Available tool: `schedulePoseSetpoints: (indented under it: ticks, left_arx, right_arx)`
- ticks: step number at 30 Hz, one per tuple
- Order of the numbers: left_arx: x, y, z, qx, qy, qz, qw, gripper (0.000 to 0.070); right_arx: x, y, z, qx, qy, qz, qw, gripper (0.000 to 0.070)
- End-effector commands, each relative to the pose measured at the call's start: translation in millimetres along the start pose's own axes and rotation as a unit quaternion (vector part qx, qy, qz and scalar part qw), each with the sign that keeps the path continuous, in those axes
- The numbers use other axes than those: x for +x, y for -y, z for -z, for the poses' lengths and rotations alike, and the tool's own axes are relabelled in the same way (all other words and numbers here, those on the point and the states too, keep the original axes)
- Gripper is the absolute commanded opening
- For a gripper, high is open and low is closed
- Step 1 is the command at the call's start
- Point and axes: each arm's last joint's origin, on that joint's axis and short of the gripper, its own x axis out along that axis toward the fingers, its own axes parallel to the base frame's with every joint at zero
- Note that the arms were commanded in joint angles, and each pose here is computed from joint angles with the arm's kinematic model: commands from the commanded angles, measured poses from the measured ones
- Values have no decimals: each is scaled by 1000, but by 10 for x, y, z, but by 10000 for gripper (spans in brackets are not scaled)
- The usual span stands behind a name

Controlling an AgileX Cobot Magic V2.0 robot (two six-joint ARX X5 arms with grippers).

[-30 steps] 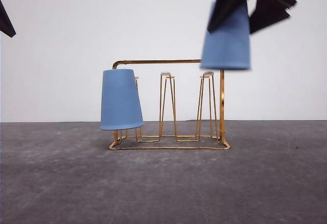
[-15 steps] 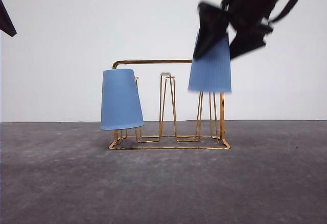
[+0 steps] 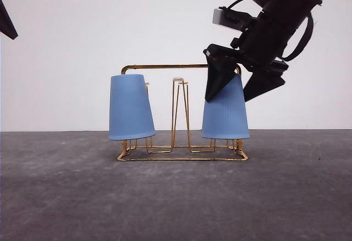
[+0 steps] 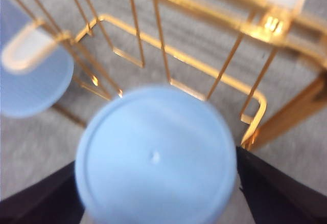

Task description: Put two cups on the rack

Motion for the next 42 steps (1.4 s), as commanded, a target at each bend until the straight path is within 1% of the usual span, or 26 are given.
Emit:
schedulePoseSetpoints:
  ticks: [1,6,8,10,11,13,17,23,26,29,32,35,36,37,38,39,40,41,42]
  left_arx:
    - [-7,10,-29,0,7,1,1000,389]
    - [-7,10,-29,1,7,1,1000,389]
    - [-7,10,-29,1,7,1,1000,389]
    - [-7,9,-29,1,7,1,1000,389]
    - [-7,9,-29,1,7,0,1000,389]
    - [-7,9,-29,2,7,0,1000,389]
    - [-6,9,-30,15,7,1,1000,389]
    - [-5,9,-30,64,6,1,998,389]
    - [-5,9,-30,80,6,0,997,389]
    - [-5,10,-31,86,7,1,996,389]
    - [-5,9,-28,94,6,0,996,389]
    - [-7,12,-10,91,-4,7,996,388]
    - [-8,12,-5,90,-6,7,996,370]
    - [-8,12,-3,91,-7,7,996,253]
    - [-7,11,-3,92,-7,7,996,94]
    - [-6,12,-7,96,-6,7,995,45]
    - [-4,14,-17,107,-1,8,994,16]
    - [-3,16,-30,122,5,9,992,0]
    - [-3,20,-46,146,13,9,989,0]
  right_arx:
    - [-152,-35,-149,3,13,-1,1000,551]
    - [-542,-113,-257,26,-51,-2,998,549]
    - [-676,-140,-237,30,-74,-2,997,520]
    - [-772,-161,-184,32,-88,-2,996,457]
    - [-817,-169,-149,33,-95,-2,995,437]
    - [-887,-181,-60,33,-96,-1,995,437]
    - [-1016,-205,226,28,-67,-2,997,437]
    - [-1179,-239,756,17,0,-5,1000,437]
    - [-1249,-256,1012,25,35,-11,999,437]
    - [-1288,-268,1232,45,80,-21,996,437]
    - [-1301,-271,1382,50,125,-24,991,439]
    - [-1341,-278,1419,47,137,-26,989,442]
    - [-1352,-280,1421,47,139,-26,989,439]
    - [-1362,-282,1423,47,141,-26,989,387]
    - [-1371,-283,1425,46,143,-26,988,292]
    - [-1376,-281,1424,46,145,-22,988,76]
    - [-1377,-279,1421,46,146,-19,988,13]
    - [-1377,-277,1419,46,148,-16,988,32]
    - [-1376,-278,1422,46,146,-17,988,31]
